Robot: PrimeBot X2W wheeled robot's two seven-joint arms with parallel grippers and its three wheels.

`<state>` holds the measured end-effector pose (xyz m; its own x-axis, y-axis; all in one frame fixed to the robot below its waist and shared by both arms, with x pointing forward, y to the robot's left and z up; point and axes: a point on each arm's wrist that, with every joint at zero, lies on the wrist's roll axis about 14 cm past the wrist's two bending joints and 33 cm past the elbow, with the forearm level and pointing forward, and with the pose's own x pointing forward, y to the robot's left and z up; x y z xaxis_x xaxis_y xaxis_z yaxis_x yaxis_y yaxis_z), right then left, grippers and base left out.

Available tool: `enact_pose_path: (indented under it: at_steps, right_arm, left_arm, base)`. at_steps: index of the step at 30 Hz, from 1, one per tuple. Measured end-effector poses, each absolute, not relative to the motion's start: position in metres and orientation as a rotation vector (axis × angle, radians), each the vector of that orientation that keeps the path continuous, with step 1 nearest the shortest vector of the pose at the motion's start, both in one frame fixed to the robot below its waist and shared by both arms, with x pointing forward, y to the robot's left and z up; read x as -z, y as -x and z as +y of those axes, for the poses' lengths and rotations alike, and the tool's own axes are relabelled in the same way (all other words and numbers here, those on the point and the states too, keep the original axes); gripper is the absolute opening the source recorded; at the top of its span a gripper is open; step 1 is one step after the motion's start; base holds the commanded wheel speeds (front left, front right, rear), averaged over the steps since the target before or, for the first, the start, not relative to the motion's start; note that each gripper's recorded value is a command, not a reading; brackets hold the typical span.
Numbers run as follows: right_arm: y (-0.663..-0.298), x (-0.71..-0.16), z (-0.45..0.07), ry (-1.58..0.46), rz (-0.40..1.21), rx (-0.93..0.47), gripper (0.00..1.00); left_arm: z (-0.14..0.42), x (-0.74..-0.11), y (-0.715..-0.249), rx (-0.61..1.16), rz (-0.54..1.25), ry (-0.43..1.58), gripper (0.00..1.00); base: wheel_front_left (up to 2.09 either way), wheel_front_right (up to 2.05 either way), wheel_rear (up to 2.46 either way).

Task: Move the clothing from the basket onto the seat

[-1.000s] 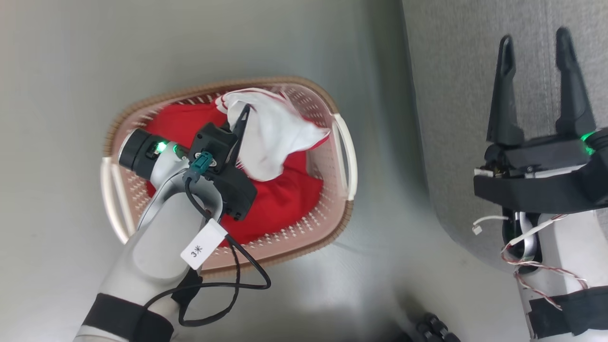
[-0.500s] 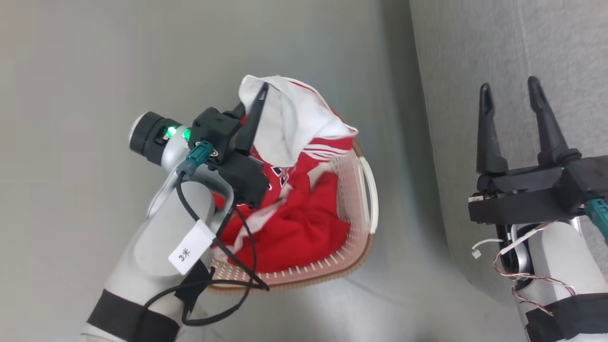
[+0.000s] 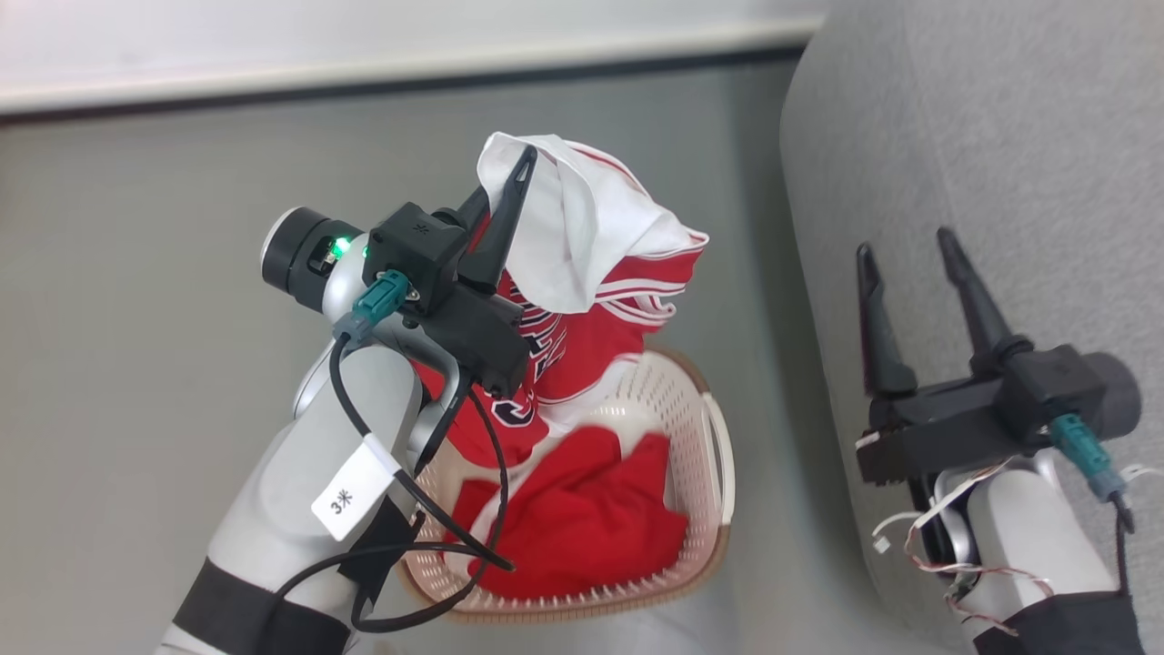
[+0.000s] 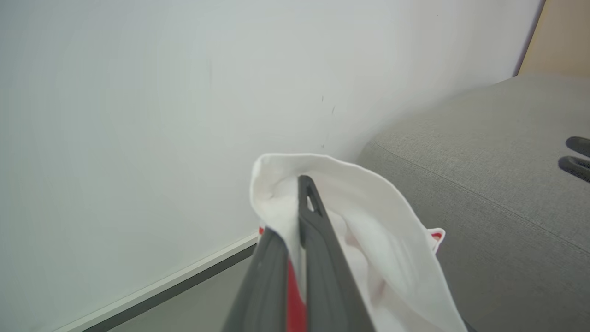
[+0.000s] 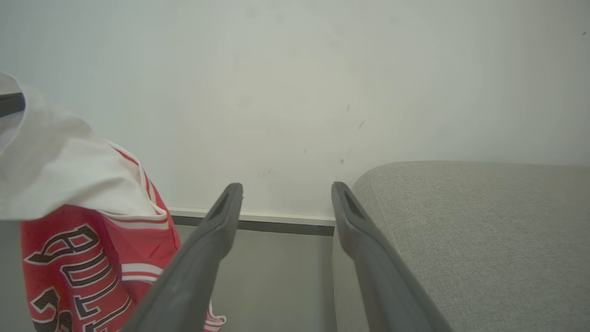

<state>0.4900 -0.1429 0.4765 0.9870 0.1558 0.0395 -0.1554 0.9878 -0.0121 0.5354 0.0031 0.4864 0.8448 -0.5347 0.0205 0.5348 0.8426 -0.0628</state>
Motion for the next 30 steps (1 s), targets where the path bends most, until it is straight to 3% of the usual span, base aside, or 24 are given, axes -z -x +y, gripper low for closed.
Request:
enact_pose_path:
  at_steps: [15,30]
  right_arm:
    - [-0.447,-0.515,-0.120,0.029,-0.087,-0.258,1.00]
    - [-0.389,-0.530,-0.058,0.093,-0.111,-0.470,1.00]
  left_arm:
    - [0.008,-0.584,-0.503,0.554,-0.169,0.064,0.00]
    - [-0.009,-0.632,-0.437,0.610,-0.261,0.037,0.00]
  base:
    - [0.00,0.00,0.00]
    - [0.00,0.00,0.00]
